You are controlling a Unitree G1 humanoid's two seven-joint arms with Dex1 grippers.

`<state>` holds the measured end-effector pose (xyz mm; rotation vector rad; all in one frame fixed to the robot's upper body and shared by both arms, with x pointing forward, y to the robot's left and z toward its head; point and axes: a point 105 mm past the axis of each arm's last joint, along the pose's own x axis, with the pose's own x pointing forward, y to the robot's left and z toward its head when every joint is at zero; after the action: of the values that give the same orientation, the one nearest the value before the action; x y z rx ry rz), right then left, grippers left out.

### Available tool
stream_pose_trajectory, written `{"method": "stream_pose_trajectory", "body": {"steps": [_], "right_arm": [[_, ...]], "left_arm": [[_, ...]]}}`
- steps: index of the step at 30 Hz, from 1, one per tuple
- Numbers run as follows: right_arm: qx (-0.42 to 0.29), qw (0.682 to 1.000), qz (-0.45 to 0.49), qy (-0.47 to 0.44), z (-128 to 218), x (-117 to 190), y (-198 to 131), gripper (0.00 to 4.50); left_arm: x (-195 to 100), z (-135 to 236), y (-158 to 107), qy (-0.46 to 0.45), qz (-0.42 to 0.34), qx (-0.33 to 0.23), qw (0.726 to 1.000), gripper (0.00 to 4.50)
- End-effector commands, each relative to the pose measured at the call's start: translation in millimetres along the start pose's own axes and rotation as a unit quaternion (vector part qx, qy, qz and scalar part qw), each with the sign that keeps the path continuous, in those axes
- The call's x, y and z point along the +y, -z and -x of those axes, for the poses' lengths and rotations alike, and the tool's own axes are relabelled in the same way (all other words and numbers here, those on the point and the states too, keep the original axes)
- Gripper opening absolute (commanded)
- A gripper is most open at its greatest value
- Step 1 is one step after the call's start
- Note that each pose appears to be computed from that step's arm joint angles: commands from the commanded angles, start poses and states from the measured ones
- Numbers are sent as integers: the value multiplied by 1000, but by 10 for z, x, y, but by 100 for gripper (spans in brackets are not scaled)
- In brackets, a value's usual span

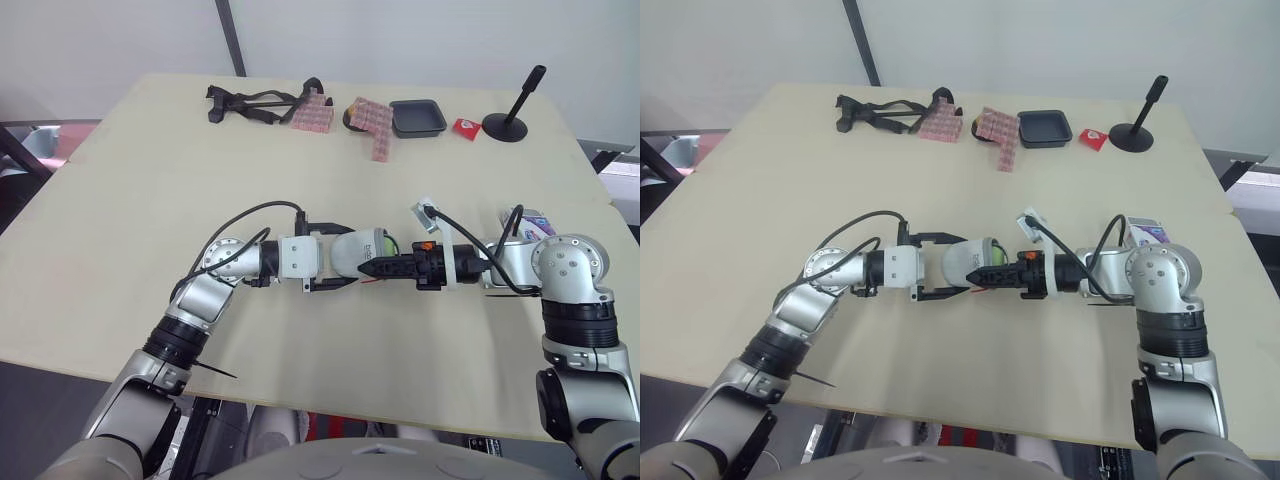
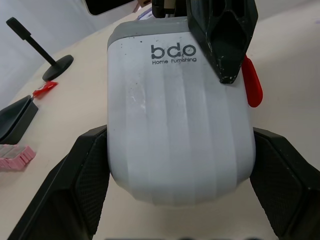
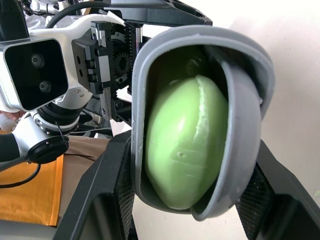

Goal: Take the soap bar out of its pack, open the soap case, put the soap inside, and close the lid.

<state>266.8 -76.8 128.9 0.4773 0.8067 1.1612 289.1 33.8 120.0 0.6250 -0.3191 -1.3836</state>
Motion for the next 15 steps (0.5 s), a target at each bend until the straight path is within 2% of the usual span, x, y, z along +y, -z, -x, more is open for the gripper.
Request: {"method": "stream_pose_trajectory", "body": {"steps": [1,10,15], "right_arm": [[-6,1000,29,6,39,50,-54,209],[-3,999,32,14,78,34,-45,209],[30,991,124,47,87,90,-124,209]], "left_arm": [[84,30,-88,-8,-4,-17,1000,449],[169,205,30,3,20,7,1000,449],[265,395,88,21,140,29,989,449]]}}
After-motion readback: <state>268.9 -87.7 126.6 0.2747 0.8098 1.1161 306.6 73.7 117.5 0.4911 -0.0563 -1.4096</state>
